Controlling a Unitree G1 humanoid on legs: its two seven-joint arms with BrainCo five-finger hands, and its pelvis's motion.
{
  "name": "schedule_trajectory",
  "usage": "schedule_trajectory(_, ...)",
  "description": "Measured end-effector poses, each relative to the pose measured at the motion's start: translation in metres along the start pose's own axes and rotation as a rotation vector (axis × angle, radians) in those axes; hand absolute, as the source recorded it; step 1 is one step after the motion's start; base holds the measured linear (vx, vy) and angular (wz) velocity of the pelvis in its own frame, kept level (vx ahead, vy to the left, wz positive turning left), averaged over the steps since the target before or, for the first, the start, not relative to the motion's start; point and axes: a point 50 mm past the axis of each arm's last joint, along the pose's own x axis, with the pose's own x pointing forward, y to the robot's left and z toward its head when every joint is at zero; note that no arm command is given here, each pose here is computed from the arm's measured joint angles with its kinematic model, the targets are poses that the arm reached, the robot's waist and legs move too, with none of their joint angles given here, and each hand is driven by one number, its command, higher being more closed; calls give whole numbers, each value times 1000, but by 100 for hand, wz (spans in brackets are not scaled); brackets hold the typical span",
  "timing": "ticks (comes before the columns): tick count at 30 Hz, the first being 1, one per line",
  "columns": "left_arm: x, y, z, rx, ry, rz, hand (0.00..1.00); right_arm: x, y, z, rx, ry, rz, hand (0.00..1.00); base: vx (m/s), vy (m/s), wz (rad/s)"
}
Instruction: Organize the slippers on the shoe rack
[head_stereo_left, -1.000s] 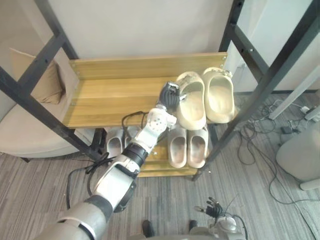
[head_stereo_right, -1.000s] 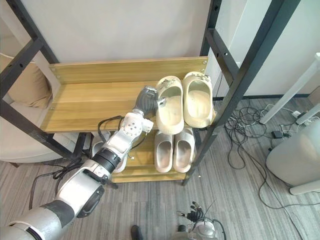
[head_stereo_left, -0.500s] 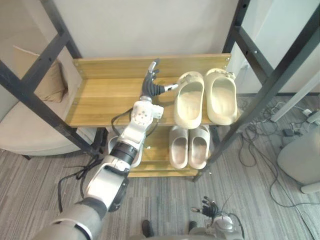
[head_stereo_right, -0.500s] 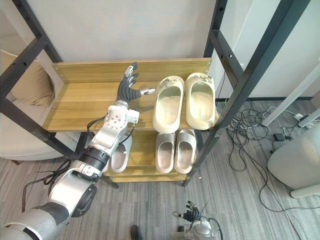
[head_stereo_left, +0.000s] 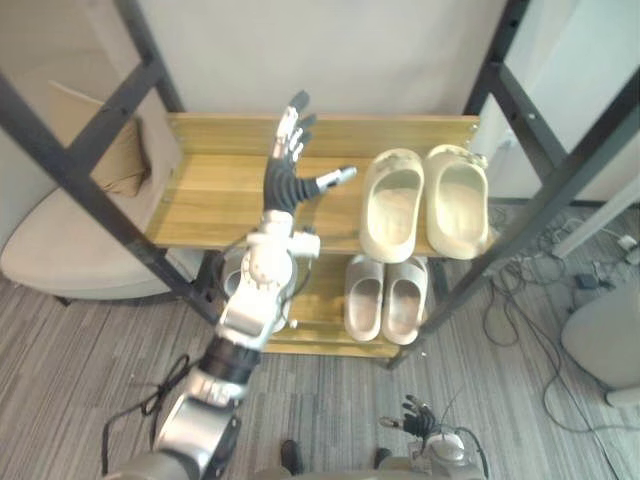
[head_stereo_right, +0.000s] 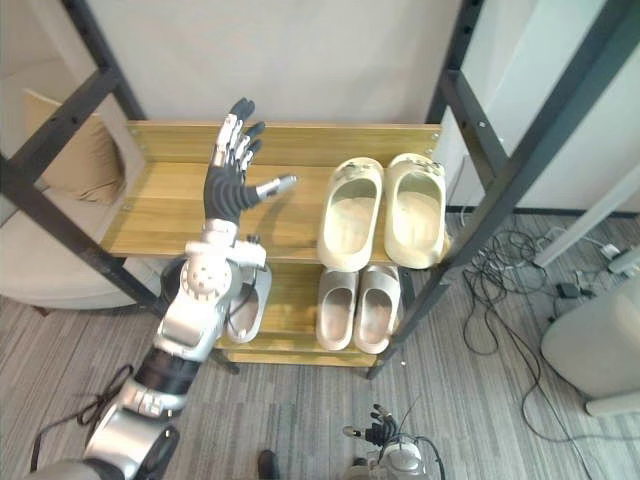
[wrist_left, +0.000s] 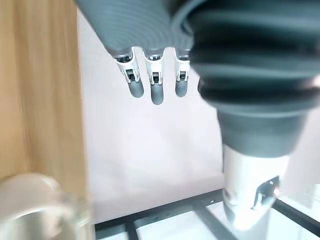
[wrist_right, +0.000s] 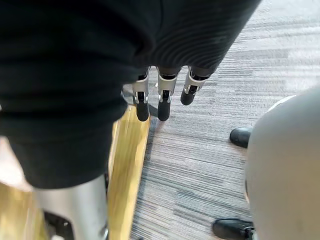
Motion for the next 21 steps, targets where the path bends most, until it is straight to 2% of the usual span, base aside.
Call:
schedule_trajectory(12, -43, -19, -33, -107, 187, -100, 0, -1, 9, -4, -58, 16, 25, 0, -79, -18, 7)
schedule_trajectory(21, -63, -53, -53, -153, 315, -280, 0, -1, 15, -6, -95, 28, 50, 0, 42, -23, 9)
